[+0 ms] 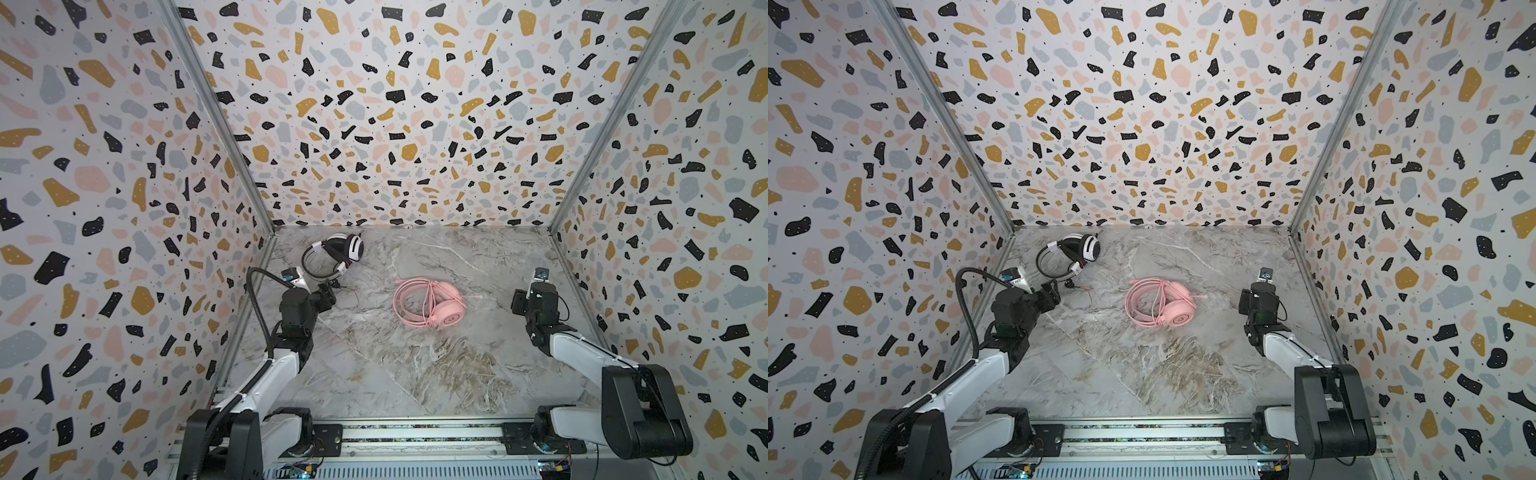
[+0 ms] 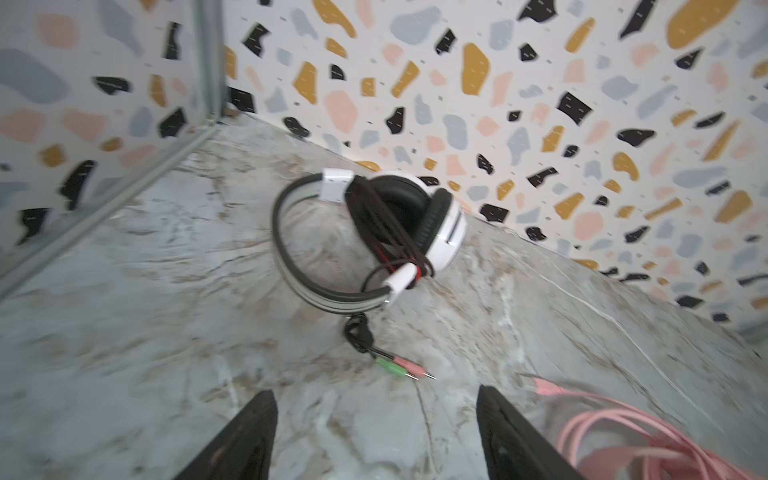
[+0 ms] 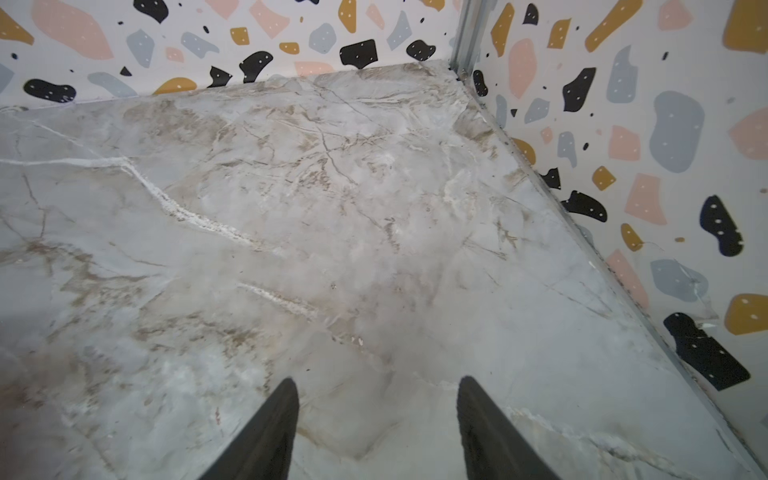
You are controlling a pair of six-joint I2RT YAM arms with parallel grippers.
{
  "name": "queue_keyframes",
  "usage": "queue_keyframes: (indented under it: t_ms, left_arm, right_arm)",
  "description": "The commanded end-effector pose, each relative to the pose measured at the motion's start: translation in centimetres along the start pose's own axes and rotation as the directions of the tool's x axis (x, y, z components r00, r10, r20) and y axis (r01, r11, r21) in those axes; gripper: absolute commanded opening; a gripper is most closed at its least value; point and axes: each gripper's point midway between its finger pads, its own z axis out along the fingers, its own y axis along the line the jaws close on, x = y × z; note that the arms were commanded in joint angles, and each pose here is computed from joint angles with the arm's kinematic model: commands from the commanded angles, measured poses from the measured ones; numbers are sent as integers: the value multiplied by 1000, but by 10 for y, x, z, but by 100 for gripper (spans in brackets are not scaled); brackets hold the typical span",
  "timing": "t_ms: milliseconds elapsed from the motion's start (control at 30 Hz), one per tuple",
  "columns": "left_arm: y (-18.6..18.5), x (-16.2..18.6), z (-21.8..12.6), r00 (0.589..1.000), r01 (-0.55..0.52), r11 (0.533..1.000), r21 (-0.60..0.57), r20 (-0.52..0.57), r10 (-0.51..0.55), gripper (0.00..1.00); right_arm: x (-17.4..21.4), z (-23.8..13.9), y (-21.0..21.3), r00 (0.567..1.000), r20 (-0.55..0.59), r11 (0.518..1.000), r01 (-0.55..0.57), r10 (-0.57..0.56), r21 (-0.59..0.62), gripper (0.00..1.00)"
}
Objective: Wrap the headphones
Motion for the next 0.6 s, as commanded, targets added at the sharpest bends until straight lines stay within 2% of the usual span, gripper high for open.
queue_keyframes:
  t_ms: [0, 100, 200, 267, 333, 367, 400, 433, 500, 567]
  left_arm:
    - [34, -25, -16, 984, -18, 984, -176, 171, 48, 81]
    - [55, -22, -28, 971, -24, 964, -264, 225, 86, 81]
    - [63, -14, -37, 944, -81, 954, -288, 284, 166, 84]
    - [73, -10, -43, 931, -68, 944, -322, 320, 176, 88]
    - [82, -6, -42, 930, -58, 930, -364, 319, 183, 91]
    - [83, -7, -39, 927, -56, 928, -369, 326, 185, 93]
    - [82, -7, -34, 930, -65, 927, -370, 315, 191, 93]
    - [77, -6, -24, 935, -114, 927, -358, 277, 222, 94]
    - [71, -4, -14, 932, -151, 932, -329, 268, 245, 94]
    - [65, 1, 1, 936, -190, 936, -298, 234, 264, 94]
  right_arm:
    - [-26, -8, -11, 980, 194, 998, -42, 34, 42, 63]
    - [-19, -22, -8, 957, 288, 1000, -23, 24, -6, 63]
    - [-21, -38, -3, 926, 376, 998, -13, 34, -60, 63]
    - [-22, -41, -3, 915, 403, 999, -4, 21, -43, 63]
    - [-17, -39, -2, 910, 413, 999, 3, 13, -38, 63]
    - [-24, -43, 0, 891, 453, 999, 9, 10, -41, 64]
    - [-22, -41, 6, 897, 442, 998, 34, -11, -44, 64]
    - [-20, -39, 15, 901, 432, 996, 67, -36, -57, 64]
    - [-21, -38, 23, 892, 447, 992, 106, -64, -70, 64]
    - [-18, -36, 22, 902, 430, 992, 95, -48, -88, 65]
